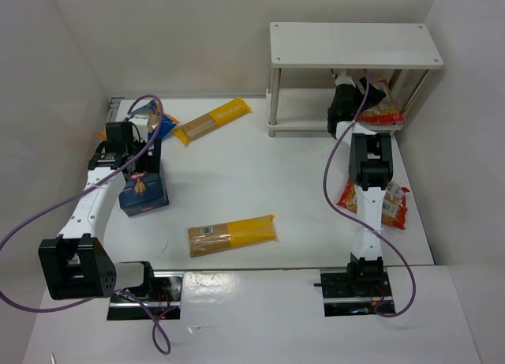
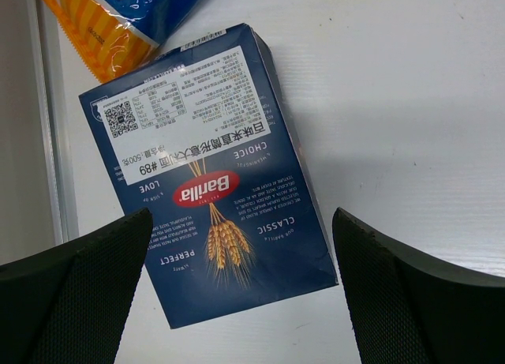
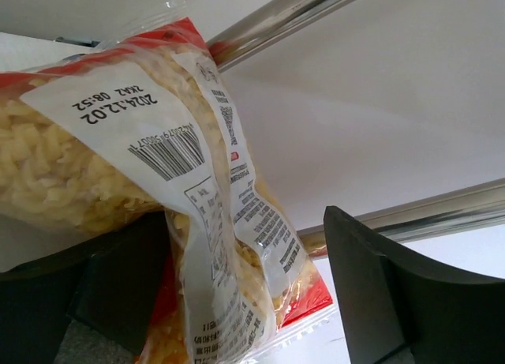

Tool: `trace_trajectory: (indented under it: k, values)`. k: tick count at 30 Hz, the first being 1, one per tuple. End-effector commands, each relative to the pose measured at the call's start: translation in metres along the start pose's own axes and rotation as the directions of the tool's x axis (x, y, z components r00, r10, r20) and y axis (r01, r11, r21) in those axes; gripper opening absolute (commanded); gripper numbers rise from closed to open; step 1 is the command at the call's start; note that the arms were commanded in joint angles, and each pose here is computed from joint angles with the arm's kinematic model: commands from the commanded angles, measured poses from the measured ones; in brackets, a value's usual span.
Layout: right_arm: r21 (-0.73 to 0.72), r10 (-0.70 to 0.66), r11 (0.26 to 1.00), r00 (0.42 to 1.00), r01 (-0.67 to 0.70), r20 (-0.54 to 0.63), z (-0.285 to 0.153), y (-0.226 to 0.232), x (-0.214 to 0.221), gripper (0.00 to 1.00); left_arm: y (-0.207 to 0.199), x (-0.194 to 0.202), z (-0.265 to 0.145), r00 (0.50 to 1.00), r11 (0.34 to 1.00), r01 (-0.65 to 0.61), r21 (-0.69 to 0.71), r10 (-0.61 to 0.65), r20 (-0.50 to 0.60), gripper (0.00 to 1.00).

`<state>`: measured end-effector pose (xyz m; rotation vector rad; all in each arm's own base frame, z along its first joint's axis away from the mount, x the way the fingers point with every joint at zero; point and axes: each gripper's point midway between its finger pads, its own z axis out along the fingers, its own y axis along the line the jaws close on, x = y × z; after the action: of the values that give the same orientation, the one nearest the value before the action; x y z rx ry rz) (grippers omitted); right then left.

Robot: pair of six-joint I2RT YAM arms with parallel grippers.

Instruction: Place and organize the pasta boxes and bags onto the shelf

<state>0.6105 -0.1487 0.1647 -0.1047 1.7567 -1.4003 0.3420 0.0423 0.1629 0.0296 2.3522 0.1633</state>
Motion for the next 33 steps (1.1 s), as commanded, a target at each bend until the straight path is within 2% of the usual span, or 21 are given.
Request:
trace_trajectory:
  k: [1,13,21,28,29,31,32,33]
  values:
    - [0.058,0.156,0.985,0.985,-0.161,0.080,-0.012,-0.041,-0.037,0.86,0.000,-0.005,0.003,1.000,1.000,-0.016,-0.003,0.016,0.022,1.00]
    - [-0.068,0.146,0.988,0.982,-0.139,0.117,-0.059,-0.024,-0.042,0.90,-0.002,-0.005,0.003,1.000,1.000,-0.017,0.006,0.016,0.023,1.00]
    - [-0.197,0.138,0.975,0.975,-0.103,0.173,-0.112,-0.009,-0.058,0.90,-0.001,-0.007,0.000,0.999,1.000,-0.016,0.005,0.016,0.032,1.00]
    - [-0.333,0.160,0.939,0.963,-0.081,0.215,-0.172,-0.011,-0.077,0.91,-0.004,-0.007,-0.002,0.999,1.000,-0.017,0.023,0.016,0.035,1.00]
    - [-0.369,0.123,0.928,0.971,-0.039,0.206,-0.181,-0.004,-0.070,0.91,-0.004,-0.007,-0.002,0.999,0.999,-0.026,0.023,0.025,0.035,1.00]
    - [-0.424,0.158,0.904,0.964,-0.054,0.213,-0.204,-0.009,-0.078,0.91,-0.004,-0.007,-0.002,0.999,0.999,-0.026,0.023,0.025,0.035,1.00]
    - [-0.456,0.107,0.890,0.974,-0.005,0.198,-0.215,-0.001,-0.064,0.91,-0.006,-0.005,-0.003,0.999,0.999,-0.026,0.033,0.026,0.028,1.00]
    - [-0.467,0.123,0.884,0.972,-0.015,0.202,-0.225,-0.011,-0.066,0.91,-0.006,-0.005,-0.003,0.999,0.999,-0.026,0.033,0.026,0.028,1.00]
